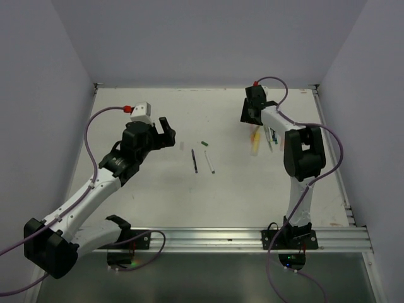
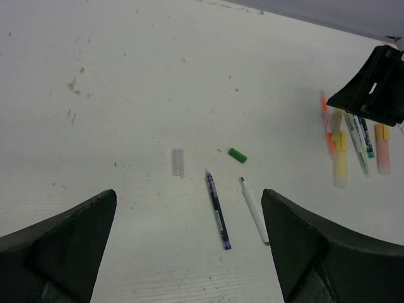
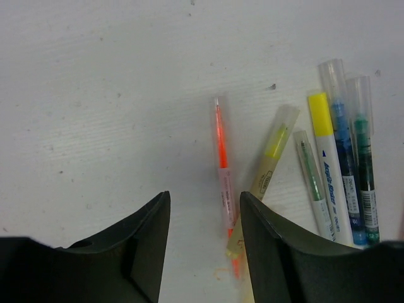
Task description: Open the pen caps
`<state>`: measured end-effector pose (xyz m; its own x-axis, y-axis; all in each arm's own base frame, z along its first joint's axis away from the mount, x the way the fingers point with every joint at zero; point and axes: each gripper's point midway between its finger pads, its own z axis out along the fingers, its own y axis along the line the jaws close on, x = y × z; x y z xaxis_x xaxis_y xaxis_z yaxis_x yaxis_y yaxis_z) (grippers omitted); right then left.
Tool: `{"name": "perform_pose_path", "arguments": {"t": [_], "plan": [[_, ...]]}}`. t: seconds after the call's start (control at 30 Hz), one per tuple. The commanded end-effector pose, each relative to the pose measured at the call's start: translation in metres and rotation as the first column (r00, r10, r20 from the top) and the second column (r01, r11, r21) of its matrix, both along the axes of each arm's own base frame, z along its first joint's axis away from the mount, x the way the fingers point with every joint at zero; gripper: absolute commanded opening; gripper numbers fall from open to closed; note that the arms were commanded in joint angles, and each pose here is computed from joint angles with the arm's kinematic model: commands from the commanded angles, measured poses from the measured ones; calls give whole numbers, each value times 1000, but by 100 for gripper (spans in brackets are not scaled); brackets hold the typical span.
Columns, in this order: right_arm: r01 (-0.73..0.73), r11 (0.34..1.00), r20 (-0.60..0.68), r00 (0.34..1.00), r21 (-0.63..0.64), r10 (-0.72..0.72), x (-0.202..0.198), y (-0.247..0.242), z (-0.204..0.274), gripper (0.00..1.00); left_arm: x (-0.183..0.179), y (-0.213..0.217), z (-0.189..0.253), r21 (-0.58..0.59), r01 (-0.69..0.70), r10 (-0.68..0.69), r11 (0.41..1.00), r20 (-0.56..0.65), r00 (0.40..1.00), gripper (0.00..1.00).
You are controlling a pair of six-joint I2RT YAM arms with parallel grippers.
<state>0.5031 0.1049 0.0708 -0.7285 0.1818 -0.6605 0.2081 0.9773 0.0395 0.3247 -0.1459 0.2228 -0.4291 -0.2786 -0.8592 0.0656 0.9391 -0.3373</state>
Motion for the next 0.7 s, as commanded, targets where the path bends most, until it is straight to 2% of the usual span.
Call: {"name": "perform_pose_path", "arguments": {"t": [0.0,0.23,0.43,0.67], "plan": [[-18,1000,1,1000,9,18,16,-2,0,50,-5,6,6,31,3,-3,1000,27,1000,100],[-34,999,-80,996,20,36,16,0,-32,45,-7,7,-3,33,2,-3,999,9,1000,100],[-25,999,-139,990,30,29,-1,-2,-50,43,-6,6,1,25,4,-4,1000,16,1000,100],[-73,997,-188,979,25,76,-26,7,-61,28,-4,0,5,8,20,-20,1000,21,1000,100]]}}
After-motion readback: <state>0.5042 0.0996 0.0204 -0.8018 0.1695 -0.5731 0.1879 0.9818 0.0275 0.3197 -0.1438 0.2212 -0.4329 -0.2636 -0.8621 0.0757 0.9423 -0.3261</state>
